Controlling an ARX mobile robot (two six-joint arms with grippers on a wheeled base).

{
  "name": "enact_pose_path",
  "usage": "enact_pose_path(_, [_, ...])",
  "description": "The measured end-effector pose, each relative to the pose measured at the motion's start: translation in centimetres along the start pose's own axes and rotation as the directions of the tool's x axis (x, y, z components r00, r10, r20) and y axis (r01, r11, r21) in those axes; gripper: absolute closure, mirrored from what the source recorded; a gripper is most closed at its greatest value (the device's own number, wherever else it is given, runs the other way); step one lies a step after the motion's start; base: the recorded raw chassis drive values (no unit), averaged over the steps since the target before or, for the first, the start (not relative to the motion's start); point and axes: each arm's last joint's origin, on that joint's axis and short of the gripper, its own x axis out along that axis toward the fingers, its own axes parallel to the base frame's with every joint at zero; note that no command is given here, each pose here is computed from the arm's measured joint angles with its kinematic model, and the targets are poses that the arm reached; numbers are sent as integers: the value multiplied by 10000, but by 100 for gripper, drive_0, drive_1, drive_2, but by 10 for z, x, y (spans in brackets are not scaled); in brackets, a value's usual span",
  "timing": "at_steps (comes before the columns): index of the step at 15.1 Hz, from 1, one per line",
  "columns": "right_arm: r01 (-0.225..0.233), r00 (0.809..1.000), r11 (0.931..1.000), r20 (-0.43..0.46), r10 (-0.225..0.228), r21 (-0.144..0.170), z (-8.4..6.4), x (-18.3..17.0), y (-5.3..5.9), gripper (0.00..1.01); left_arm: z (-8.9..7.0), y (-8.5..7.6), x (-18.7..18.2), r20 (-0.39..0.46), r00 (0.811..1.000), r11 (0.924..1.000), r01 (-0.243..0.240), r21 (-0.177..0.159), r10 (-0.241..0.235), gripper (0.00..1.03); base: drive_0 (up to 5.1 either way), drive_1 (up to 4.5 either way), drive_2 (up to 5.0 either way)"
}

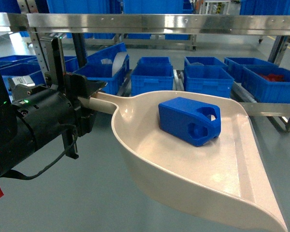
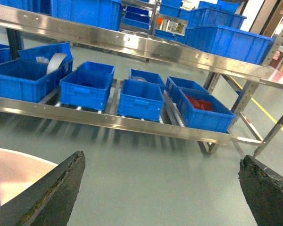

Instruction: Place part in tray to right shelf

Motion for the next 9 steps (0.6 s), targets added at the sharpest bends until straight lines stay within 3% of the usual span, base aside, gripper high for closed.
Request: enact_pose_path(9, [35,10000,10000,1,-35,3,0,0,0,3,1,0,0,34,10000,10000,-2,-1,2,91,-11,-11,-11])
